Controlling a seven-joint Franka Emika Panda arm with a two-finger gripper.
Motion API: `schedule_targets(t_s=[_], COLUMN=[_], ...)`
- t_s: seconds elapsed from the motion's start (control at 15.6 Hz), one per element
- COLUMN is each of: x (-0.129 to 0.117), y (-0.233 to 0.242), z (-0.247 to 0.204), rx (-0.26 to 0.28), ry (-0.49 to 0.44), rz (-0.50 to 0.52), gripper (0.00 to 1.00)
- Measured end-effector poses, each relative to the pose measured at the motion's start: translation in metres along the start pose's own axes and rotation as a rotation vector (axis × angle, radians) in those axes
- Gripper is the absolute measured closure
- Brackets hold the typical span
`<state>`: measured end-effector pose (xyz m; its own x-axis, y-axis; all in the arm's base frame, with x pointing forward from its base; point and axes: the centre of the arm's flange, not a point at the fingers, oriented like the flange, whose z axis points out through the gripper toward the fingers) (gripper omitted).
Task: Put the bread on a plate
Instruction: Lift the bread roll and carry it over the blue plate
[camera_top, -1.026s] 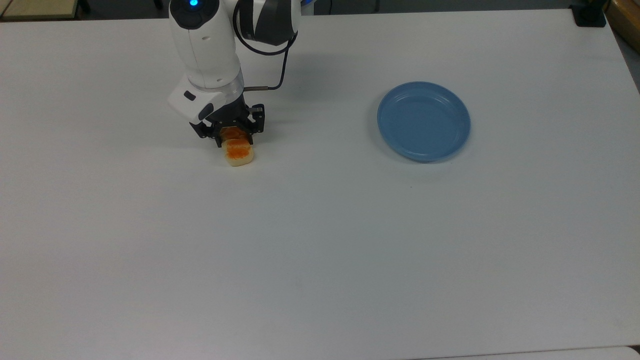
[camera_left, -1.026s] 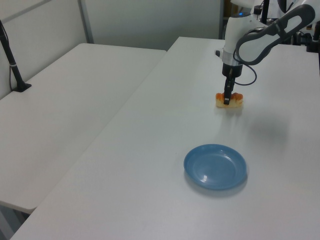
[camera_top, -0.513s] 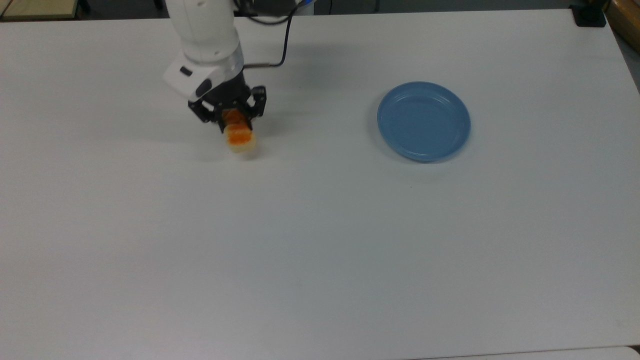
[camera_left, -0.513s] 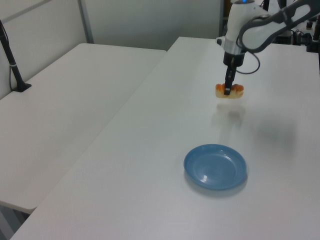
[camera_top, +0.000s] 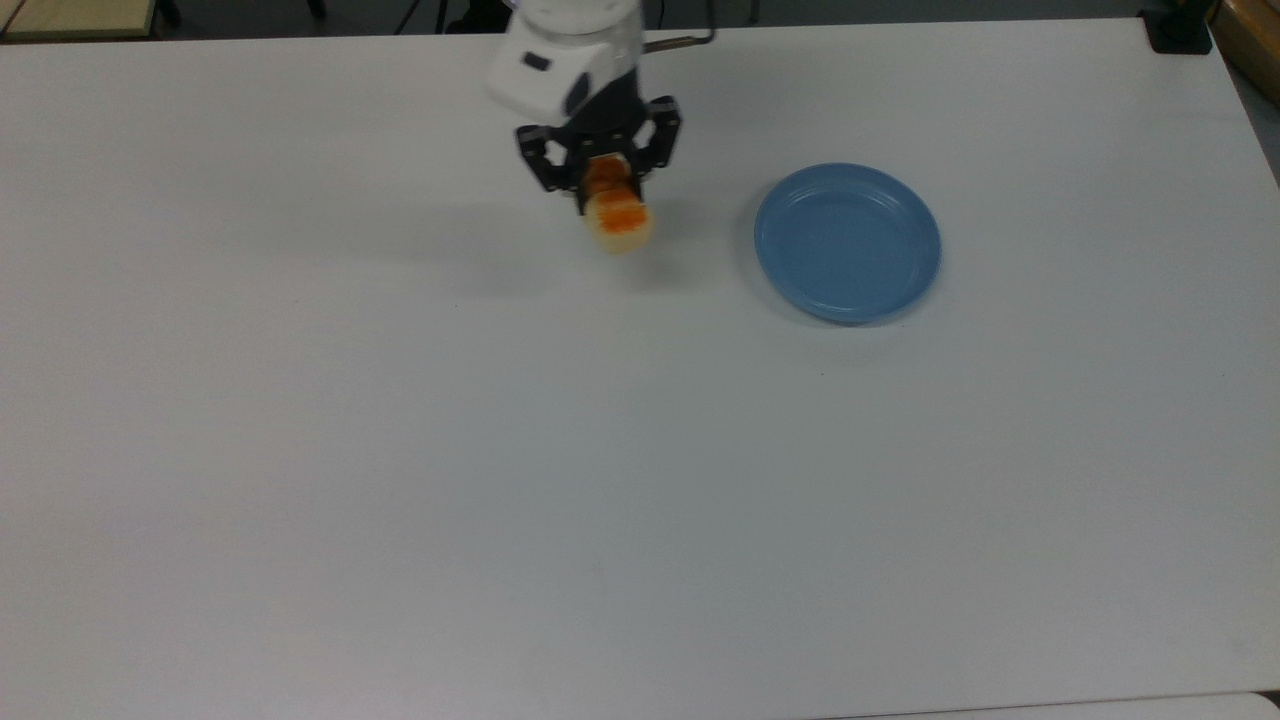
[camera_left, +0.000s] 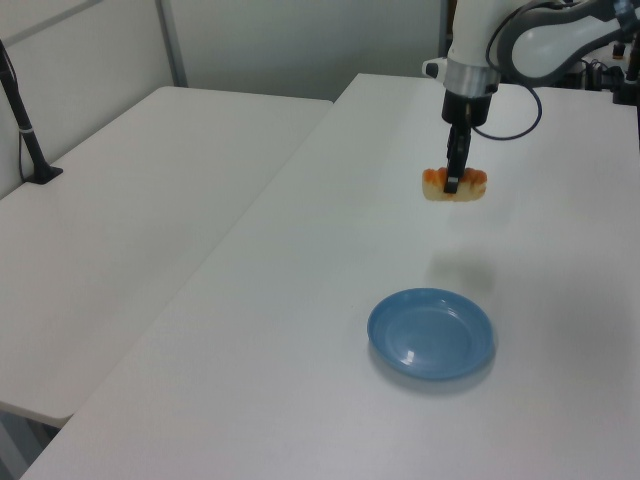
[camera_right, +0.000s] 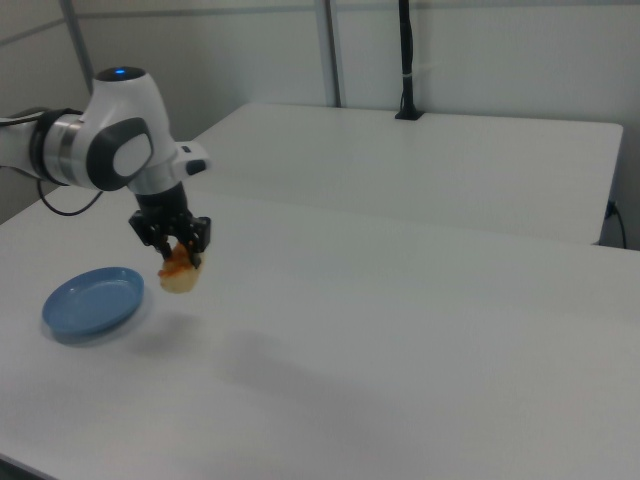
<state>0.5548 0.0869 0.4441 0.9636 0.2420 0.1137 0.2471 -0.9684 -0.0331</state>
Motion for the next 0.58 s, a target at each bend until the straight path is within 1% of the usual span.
schedule_targets(t_s=[0.32, 0.45, 0.58], x=[0.001, 0.0, 0.004], y=[-0.105, -0.134, -0.153], z=[0.007, 0.008, 0.014], rx=[-0.022, -0.023, -0.034], ry=[-0.009, -0.008, -0.007], rz=[0.067, 0.11, 0.178], gripper=[0.47, 0.47, 0.47])
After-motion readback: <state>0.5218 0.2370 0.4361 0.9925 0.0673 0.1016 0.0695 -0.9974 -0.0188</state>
